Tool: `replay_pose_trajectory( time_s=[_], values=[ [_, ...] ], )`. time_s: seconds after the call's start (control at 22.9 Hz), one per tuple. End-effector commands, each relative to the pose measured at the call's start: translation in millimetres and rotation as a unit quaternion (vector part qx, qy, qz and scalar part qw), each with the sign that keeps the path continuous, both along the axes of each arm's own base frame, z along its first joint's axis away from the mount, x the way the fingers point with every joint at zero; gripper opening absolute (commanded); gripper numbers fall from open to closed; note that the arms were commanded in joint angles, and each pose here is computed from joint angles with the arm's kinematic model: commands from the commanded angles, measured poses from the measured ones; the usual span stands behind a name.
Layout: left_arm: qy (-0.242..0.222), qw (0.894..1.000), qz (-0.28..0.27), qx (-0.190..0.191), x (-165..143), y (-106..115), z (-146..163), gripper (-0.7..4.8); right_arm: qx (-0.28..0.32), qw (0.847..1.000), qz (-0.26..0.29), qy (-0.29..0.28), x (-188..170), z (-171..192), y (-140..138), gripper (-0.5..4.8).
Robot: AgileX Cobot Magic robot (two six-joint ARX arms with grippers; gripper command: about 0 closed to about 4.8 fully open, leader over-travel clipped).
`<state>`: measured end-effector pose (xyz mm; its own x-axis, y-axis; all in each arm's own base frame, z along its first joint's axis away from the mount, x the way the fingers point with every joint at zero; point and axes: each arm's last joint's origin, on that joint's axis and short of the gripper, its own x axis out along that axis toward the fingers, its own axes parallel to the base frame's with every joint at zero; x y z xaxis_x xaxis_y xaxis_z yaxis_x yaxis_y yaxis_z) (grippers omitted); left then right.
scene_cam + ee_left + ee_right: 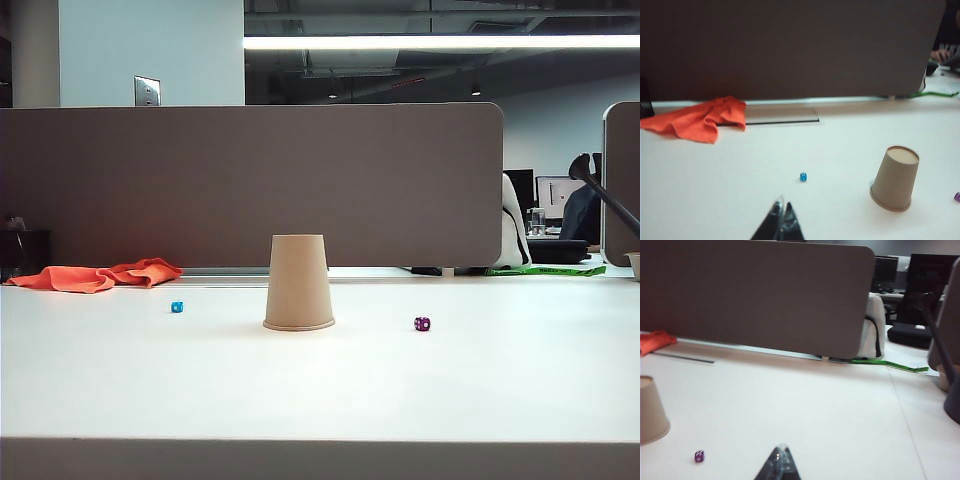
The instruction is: Throw the dice onto the paper cup, compare its value with the values of the other dice on the table, place the die with the higher value on the paper cup, and take no action if both dice have the same value.
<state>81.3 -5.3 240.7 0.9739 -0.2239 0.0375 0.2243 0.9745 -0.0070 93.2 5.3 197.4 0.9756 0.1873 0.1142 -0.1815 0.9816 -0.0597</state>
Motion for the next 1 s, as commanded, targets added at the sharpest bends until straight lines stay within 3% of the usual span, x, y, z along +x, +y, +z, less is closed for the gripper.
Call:
replay_pose_trajectory(
  time_s=[0.04,0.61,1.0],
  values=[
    [-0.028,1.0,0.003,-0.001,-11,0,0,-0.06,0.029,0.999,-0.018,-0.009,-1,-5,-1,-0.01],
    [0.008,1.0,-0.001,-0.012,-7,0,-14,-0.06,0.028,0.998,-0.049,0.009,3,-22,-4,-0.01],
    [0.013,1.0,-0.018,-0.012,2,-1,-34,-0.06,0.028,0.998,-0.047,-0.012,3,-18,-4,-0.01]
  ],
)
